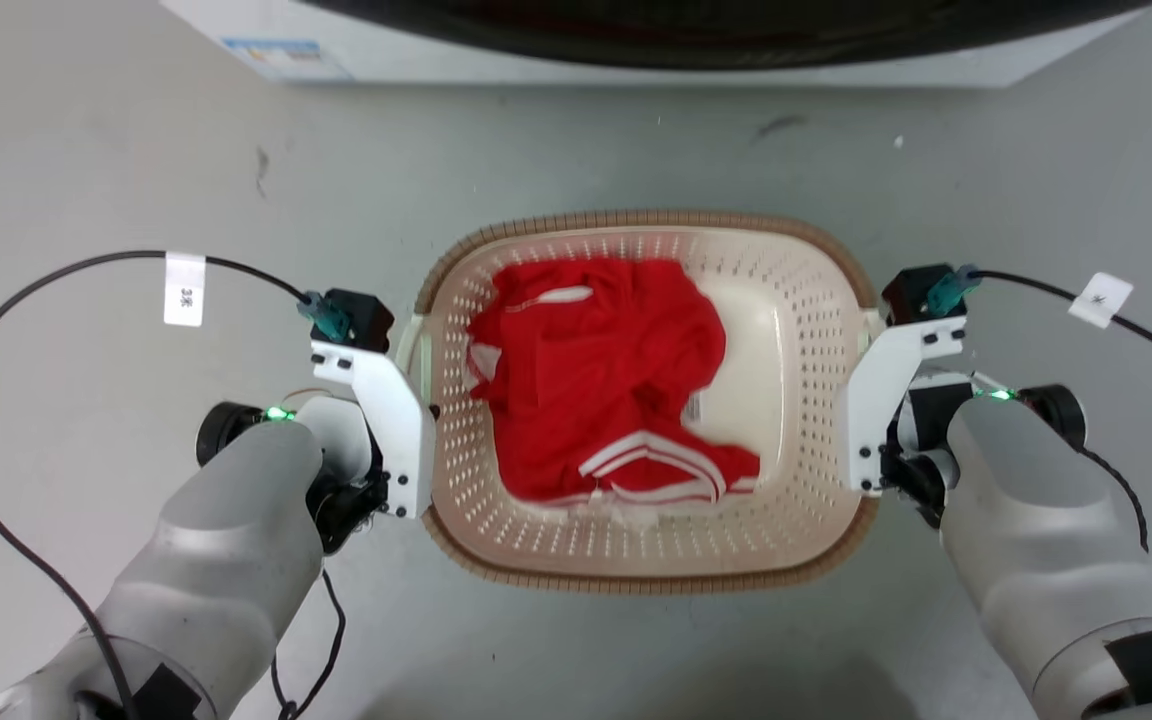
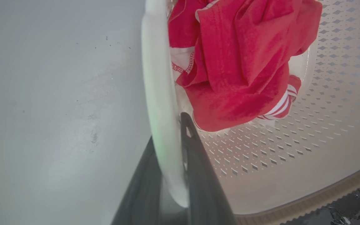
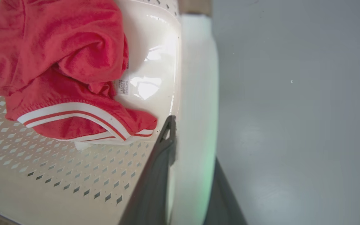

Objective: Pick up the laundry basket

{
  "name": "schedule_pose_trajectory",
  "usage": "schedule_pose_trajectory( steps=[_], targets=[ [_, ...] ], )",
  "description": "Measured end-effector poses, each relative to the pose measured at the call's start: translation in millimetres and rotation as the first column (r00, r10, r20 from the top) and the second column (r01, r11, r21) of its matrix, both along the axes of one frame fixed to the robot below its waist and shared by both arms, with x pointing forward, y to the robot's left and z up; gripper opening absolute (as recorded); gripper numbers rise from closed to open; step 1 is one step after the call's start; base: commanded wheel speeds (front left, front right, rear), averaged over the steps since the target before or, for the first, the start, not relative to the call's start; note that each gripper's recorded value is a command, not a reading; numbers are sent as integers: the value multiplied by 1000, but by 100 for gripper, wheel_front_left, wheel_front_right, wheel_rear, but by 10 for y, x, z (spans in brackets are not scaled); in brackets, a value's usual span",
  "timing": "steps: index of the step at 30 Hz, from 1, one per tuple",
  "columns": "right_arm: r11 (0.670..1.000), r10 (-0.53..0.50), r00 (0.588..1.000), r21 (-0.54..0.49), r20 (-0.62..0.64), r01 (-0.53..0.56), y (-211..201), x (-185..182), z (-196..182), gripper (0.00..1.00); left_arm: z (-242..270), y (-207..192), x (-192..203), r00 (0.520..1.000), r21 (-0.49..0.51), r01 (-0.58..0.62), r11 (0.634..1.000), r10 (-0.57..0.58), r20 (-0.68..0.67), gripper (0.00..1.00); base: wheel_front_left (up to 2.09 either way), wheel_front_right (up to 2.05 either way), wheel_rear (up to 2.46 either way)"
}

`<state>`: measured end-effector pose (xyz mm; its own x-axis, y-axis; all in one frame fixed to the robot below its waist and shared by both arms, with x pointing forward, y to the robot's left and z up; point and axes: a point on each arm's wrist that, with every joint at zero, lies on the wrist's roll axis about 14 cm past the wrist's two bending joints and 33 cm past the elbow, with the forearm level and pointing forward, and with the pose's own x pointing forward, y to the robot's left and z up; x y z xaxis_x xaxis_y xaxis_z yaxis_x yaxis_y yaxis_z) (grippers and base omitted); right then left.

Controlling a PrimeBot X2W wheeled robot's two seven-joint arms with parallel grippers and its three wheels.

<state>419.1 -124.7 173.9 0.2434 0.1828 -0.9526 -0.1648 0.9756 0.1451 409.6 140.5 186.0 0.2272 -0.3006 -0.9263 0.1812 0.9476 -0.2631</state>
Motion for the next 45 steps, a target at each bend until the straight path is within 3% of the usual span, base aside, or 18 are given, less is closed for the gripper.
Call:
schedule_pose_trajectory(
  steps=[9, 24, 31, 45],
  targets=[
    [994, 84, 996, -60, -44, -86, -38, -123, 620, 0, 580, 20, -122, 999, 0, 36, 999, -36, 19, 0, 0, 0, 0],
    [991, 108, 993, -79, -55, -112, -10, -409, 1540, 0, 1458, 121, -286, 991, 45, 106, 993, -109, 74, 0, 0, 0, 0],
    [990, 110, 992, -83, -64, -115, -29, -706, 1725, 0, 1624, 92, -566, 991, 40, 120, 992, -122, 51, 0, 0, 0, 0],
    [992, 104, 991, -67, -78, -109, -40, -942, 1912, 0, 1781, 46, -758, 983, 59, 179, 982, -180, 18, 0, 0, 0, 0]
  ],
)
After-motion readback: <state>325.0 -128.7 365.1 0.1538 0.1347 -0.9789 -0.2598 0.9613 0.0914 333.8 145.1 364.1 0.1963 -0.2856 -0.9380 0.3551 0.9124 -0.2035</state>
